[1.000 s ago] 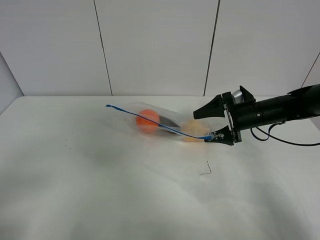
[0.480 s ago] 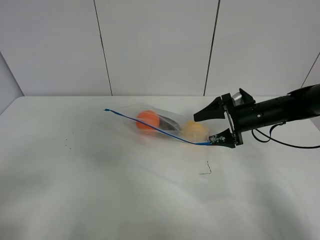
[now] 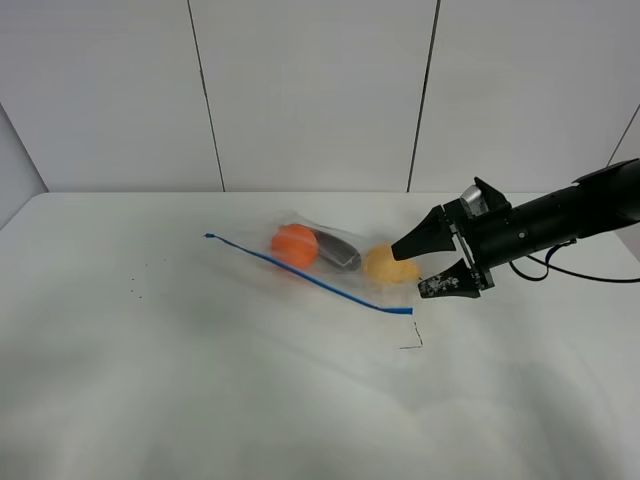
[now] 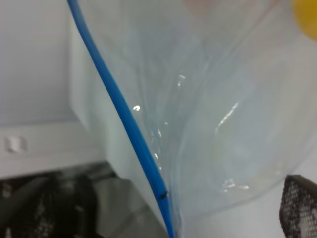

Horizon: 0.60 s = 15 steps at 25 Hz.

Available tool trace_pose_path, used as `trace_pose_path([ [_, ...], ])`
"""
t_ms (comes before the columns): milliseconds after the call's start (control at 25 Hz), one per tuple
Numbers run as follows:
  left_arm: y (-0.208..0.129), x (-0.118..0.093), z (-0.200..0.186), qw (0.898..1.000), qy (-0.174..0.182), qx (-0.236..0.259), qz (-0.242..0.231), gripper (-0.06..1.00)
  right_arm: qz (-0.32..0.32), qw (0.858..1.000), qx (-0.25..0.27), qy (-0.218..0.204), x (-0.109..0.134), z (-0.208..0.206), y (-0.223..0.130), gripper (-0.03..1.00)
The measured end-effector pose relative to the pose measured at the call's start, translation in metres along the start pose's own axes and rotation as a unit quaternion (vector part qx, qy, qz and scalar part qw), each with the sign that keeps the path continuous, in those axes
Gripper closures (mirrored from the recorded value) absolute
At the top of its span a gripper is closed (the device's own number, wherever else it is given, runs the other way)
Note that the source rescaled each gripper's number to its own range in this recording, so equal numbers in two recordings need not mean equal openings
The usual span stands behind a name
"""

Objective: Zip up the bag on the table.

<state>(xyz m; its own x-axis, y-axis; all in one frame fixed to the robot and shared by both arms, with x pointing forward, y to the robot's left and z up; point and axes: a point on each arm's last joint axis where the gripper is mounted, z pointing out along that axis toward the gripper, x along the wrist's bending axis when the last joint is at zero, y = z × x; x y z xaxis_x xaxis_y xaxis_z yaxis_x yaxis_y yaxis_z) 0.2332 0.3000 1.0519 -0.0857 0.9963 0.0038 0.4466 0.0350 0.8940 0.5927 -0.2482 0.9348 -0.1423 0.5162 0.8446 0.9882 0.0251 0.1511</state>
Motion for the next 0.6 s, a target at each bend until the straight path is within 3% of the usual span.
trace_pose_path([
  [160, 0.0, 0.0, 0.0, 1.0, 0.0, 0.0, 0.0, -0.06, -0.036, 0.995, 0.021, -0.09, 0.017, -0.023, 0.017, -0.03],
  [280, 0.0, 0.0, 0.0, 1.0, 0.0, 0.0, 0.0, -0.06, -0.042, 0.977, 0.013, -0.209, 0.029, -0.049, 0.024, -0.03],
  [480, 0.0, 0.0, 0.0, 1.0, 0.0, 0.0, 0.0, -0.06, -0.014, 0.915, 0.011, -0.403, 0.027, -0.086, 0.017, -0.03],
  [600, 0.0, 0.0, 0.0, 1.0, 0.0, 0.0, 0.0, -0.06, -0.008, 0.885, -0.007, -0.466, 0.033, -0.103, 0.014, -0.03],
])
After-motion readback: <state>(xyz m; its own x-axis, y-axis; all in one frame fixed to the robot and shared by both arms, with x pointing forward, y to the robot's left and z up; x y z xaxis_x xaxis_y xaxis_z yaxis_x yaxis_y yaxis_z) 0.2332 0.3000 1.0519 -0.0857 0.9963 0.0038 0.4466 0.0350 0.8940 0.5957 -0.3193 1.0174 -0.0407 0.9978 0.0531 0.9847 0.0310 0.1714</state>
